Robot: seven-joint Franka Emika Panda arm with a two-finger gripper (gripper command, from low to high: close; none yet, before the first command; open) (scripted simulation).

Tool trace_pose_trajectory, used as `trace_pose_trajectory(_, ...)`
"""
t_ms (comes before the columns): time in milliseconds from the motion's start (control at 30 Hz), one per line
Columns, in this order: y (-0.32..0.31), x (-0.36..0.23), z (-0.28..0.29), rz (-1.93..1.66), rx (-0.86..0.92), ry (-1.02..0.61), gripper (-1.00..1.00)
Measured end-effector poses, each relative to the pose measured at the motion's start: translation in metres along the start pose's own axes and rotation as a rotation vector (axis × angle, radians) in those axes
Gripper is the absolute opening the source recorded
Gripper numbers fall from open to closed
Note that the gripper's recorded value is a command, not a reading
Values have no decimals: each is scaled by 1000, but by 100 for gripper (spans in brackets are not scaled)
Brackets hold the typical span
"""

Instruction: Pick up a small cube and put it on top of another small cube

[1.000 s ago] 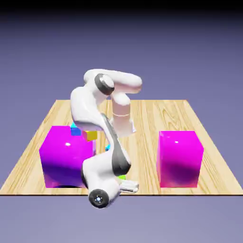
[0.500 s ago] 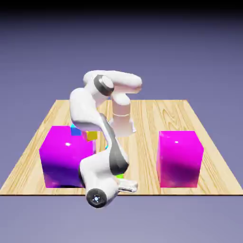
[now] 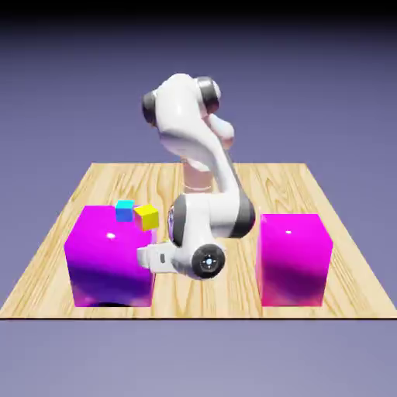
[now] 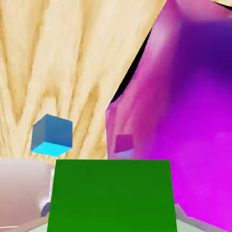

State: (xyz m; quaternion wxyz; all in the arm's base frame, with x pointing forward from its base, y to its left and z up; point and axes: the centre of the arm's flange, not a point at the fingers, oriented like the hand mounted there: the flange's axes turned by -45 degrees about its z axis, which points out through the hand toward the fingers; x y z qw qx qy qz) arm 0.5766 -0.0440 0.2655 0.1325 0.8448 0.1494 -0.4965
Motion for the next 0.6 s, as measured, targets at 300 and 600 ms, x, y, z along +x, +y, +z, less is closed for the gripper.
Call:
trace_pose_trajectory(300,16,-120,-2,-142,-106,0,-100)
trace_pose_trajectory(600,20,-102,57,-142,-108,1,100)
